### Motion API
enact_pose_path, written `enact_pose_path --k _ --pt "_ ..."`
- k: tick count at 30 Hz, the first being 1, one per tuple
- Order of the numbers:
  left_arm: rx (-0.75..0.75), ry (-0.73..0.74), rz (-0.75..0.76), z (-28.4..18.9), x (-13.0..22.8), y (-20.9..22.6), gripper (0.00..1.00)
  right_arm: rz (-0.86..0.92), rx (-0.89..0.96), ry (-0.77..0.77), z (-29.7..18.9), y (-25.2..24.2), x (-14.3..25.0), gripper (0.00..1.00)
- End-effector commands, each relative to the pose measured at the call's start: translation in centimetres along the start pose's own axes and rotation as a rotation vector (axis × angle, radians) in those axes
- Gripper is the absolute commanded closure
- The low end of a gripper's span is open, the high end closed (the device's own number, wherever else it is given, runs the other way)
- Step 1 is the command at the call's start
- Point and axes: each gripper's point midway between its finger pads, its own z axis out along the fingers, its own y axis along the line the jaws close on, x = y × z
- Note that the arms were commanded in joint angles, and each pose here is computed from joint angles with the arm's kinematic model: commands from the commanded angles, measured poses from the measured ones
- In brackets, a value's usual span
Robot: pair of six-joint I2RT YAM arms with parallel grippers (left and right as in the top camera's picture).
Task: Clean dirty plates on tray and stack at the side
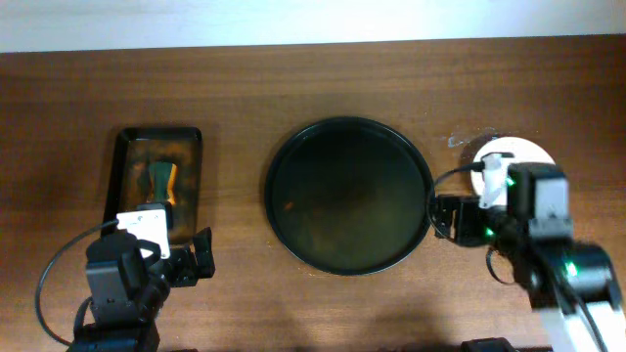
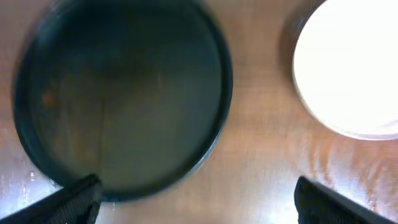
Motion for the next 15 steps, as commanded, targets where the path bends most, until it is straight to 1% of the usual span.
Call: enact_pose_path --k 1,3,4,6,8,15 --pt "0.01 0.004 0.011 0.1 0.3 -0.1 0.01 -0.074 -0.003 -0.245 -1.7 0.0 -1.2 0.01" --pt "0.01 0.005 0.011 0.1 0.3 -0.1 0.01 -0.091 -0.036 -0.415 -2.5 0.4 -1.1 0.01" --pt "0.01 0.005 0.011 0.1 0.3 -0.1 0.01 -0.103 -0.056 -0.534 -3.0 0.5 -0.7 0.02" --pt "0.01 0.004 0.011 0.1 0.3 -0.1 0.01 -0.122 -0.081 -0.71 -3.7 0.7 -0.2 0.01" --pt "0.01 0.004 0.011 0.1 0.3 -0.1 0.01 -0.134 -0.093 -0.849 -4.0 0.7 -0.1 0.01" --pt "0.01 0.005 0.011 0.1 0.3 -0.1 0.01 -0.147 -0.079 -1.125 -3.2 0.0 -0.1 0.01"
